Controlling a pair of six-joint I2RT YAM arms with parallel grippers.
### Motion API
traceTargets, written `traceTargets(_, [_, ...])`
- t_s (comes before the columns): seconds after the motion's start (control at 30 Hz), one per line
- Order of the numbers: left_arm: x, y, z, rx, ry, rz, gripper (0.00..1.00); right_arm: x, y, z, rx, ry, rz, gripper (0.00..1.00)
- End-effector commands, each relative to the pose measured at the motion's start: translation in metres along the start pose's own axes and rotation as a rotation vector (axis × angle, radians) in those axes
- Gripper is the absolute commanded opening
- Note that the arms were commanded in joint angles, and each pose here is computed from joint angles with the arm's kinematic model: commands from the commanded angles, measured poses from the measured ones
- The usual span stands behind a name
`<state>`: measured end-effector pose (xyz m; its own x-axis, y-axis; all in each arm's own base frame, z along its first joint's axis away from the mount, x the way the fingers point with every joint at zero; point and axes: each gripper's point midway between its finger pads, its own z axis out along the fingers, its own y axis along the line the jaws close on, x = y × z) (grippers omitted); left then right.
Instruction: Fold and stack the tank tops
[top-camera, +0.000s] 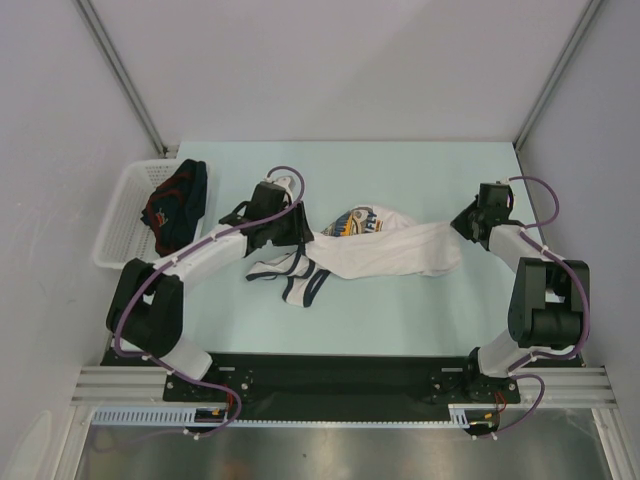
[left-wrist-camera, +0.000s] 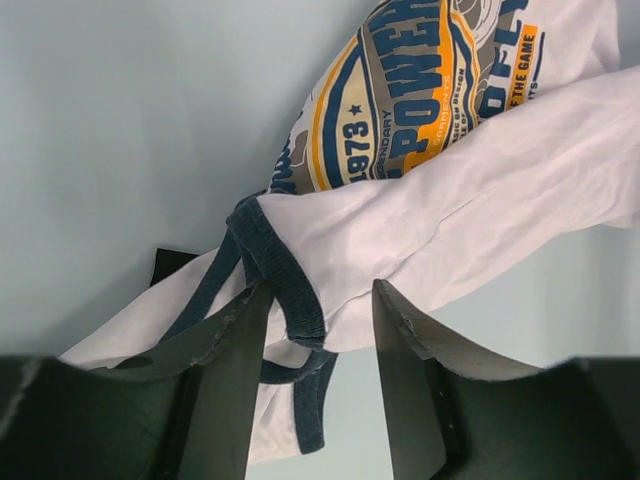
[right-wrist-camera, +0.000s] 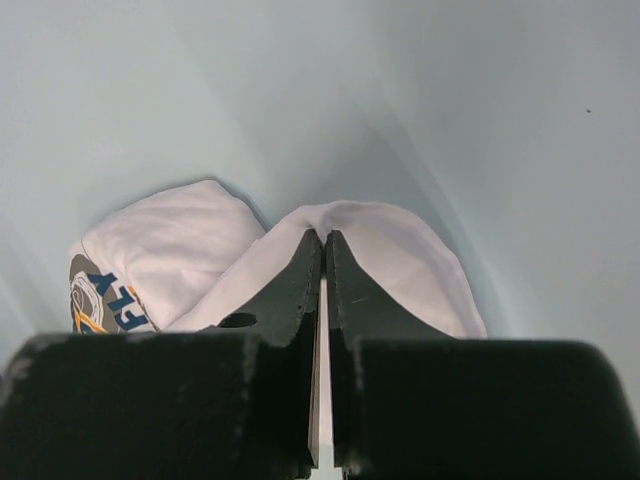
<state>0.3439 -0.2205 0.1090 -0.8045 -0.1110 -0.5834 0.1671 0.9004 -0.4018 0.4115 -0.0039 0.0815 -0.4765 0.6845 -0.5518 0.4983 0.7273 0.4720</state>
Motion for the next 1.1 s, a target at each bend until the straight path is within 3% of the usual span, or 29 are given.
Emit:
traceTargets(0.0, [-0.008,-0.01,-0.009,0.053,-0.038,0.005,0.54,-0.004,0.002,0.0,-0.018,-0.008,-0.01,0.0])
traceTargets(0.33, [0.002,-0.008,0.008,0.059,-0.005,-0.013,0.5,-0.003,0.003,-0.003,-0.023,-0.004,-0.013,0.0])
traceTargets(0.37, [0.002,-0.011,0.008,0.066,-0.006,-0.012,0.46,-0.003,0.002,-0.003,-0.021,-0.003,-0.015,0.0])
traceTargets(0.4, [0.001,-0.011,0.009,0.069,-0.007,-0.013,0.31,-0.005,0.003,-0.005,-0.022,-0.008,-0.016,0.0])
traceTargets(0.47, [-0.004,-0.015,0.004,0.084,-0.025,-0.011,0.16,-0.005,0.001,-0.006,-0.017,-0.008,-0.02,0.0])
traceTargets(0.5, [-0.005,-0.015,0.002,0.081,-0.029,-0.014,0.04,-0.007,0.002,-0.008,-0.02,-0.014,-0.02,0.0])
traceTargets(0.53, [-0.009,-0.017,-0.004,0.084,-0.048,-0.01,0.0,-0.007,0.001,-0.009,-0.015,-0.012,-0.02,0.0])
traceTargets(0.8, [-0.038,-0.029,-0.058,0.098,-0.17,0.037,0.0,-0.031,0.016,-0.042,-0.067,-0.069,-0.023,0.0])
traceTargets(1.07, [-0.075,-0.054,-0.136,0.183,-0.379,0.053,0.0,-0.078,0.053,-0.12,-0.221,-0.167,-0.029,0.0])
